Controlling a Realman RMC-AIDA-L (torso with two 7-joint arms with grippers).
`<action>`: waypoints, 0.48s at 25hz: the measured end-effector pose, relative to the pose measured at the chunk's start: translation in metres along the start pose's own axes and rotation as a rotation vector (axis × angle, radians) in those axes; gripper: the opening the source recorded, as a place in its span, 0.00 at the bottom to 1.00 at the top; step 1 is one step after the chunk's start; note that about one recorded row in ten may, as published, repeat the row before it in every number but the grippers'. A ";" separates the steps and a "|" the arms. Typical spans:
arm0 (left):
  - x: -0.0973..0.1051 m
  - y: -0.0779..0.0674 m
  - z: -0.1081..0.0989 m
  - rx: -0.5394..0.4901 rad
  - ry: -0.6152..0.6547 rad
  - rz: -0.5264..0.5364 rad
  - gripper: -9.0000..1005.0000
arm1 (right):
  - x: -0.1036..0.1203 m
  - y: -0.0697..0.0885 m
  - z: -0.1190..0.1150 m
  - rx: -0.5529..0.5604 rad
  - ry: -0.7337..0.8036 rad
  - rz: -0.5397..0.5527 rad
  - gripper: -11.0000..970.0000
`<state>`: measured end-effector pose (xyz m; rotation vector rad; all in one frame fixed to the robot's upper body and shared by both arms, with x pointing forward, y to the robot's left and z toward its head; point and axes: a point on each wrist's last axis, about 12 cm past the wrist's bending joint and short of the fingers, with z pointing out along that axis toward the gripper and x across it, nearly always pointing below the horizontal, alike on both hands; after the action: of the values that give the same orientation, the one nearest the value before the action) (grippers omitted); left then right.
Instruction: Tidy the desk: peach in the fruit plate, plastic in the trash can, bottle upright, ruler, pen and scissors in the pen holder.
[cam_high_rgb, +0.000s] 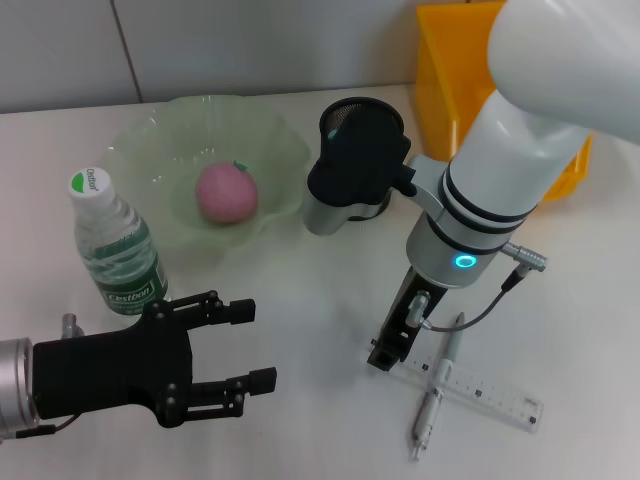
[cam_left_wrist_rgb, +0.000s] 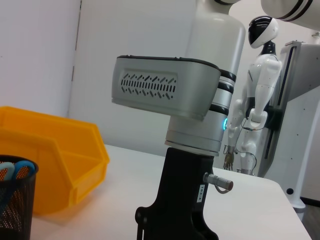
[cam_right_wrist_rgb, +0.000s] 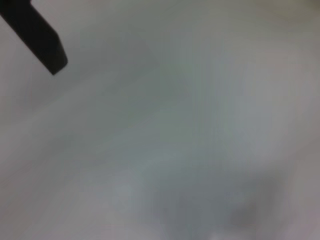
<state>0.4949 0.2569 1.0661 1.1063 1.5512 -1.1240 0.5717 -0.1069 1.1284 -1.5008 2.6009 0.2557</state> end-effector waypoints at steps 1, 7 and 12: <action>0.000 0.000 0.000 0.000 0.000 0.000 0.79 | 0.000 0.000 0.000 -0.002 -0.002 0.000 0.44; 0.000 0.000 -0.001 -0.001 0.001 0.002 0.79 | -0.006 -0.001 -0.010 -0.003 -0.029 -0.001 0.40; 0.000 0.000 -0.001 0.001 0.002 0.002 0.79 | -0.009 -0.009 -0.031 -0.014 -0.095 0.031 0.40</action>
<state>0.4941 0.2581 1.0661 1.1099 1.5504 -1.1230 0.5827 -0.1104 1.1597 -1.4178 2.5548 0.3399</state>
